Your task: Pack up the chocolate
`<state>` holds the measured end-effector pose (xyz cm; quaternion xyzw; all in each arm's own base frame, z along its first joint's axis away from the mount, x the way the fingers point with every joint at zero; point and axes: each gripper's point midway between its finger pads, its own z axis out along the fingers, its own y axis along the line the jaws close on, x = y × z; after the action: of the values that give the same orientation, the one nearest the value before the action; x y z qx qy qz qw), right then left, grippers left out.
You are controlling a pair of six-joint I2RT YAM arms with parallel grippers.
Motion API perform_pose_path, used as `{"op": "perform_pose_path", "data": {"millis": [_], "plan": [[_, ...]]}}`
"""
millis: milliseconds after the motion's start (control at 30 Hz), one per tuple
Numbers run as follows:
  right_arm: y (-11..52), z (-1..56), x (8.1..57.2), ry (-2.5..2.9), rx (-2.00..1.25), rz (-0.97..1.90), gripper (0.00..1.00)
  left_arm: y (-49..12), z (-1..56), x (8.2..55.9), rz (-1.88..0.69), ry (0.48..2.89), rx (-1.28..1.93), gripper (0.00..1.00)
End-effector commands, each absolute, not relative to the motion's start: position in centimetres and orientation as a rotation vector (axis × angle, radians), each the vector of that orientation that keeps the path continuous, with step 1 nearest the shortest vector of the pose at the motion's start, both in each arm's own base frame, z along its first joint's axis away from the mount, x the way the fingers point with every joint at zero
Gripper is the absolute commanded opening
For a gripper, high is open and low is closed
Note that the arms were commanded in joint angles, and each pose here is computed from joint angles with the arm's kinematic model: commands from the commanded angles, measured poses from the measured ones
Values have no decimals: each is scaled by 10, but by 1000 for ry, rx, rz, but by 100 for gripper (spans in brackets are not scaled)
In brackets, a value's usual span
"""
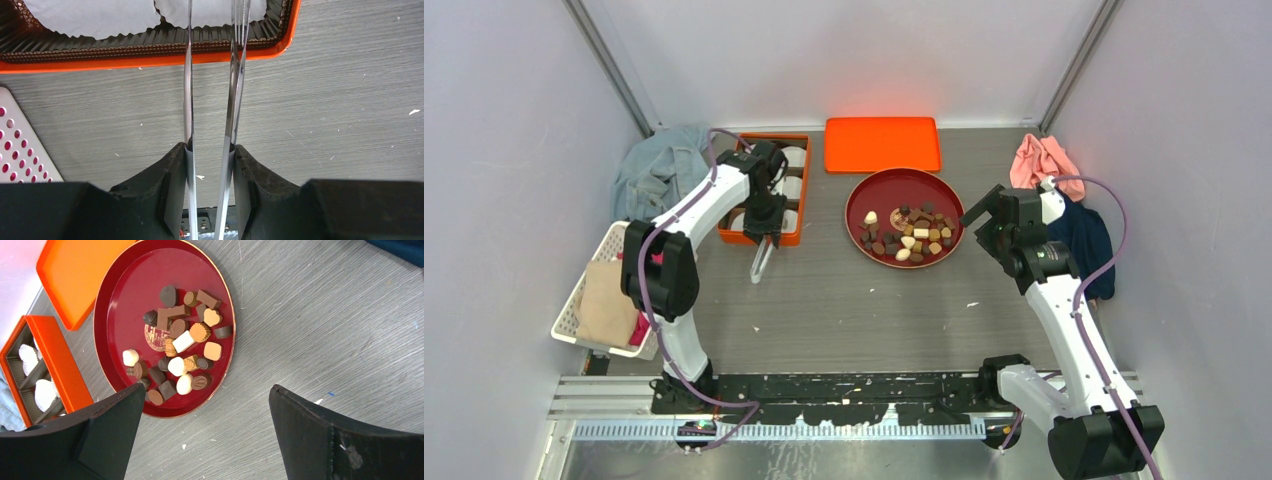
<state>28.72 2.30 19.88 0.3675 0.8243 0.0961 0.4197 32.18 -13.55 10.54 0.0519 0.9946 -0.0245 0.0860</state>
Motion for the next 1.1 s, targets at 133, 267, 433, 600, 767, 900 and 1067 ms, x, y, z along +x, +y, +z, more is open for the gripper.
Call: {"op": "perform_pose_path", "data": {"millis": [133, 267, 433, 600, 767, 900, 1067], "plan": [[23, 210, 291, 2011, 924, 274, 100, -136, 120, 326, -95, 2915, 138, 41], [24, 210, 291, 2014, 923, 273, 100, -137, 129, 328, -107, 2891, 135, 34], [23, 210, 290, 2013, 923, 272, 100, -140, 160, 334, -150, 2806, 120, 21], [23, 209, 290, 2016, 926, 272, 100, -155, 193, 336, -275, 2727, 139, 15], [24, 209, 290, 2010, 931, 278, 100, -192, 205, 337, -352, 2686, 245, 15], [23, 210, 288, 2006, 935, 283, 100, -238, 196, 336, -383, 2700, 388, 16], [21, 212, 282, 2001, 932, 271, 99, -284, 174, 344, -393, 2724, 525, 23]]}}
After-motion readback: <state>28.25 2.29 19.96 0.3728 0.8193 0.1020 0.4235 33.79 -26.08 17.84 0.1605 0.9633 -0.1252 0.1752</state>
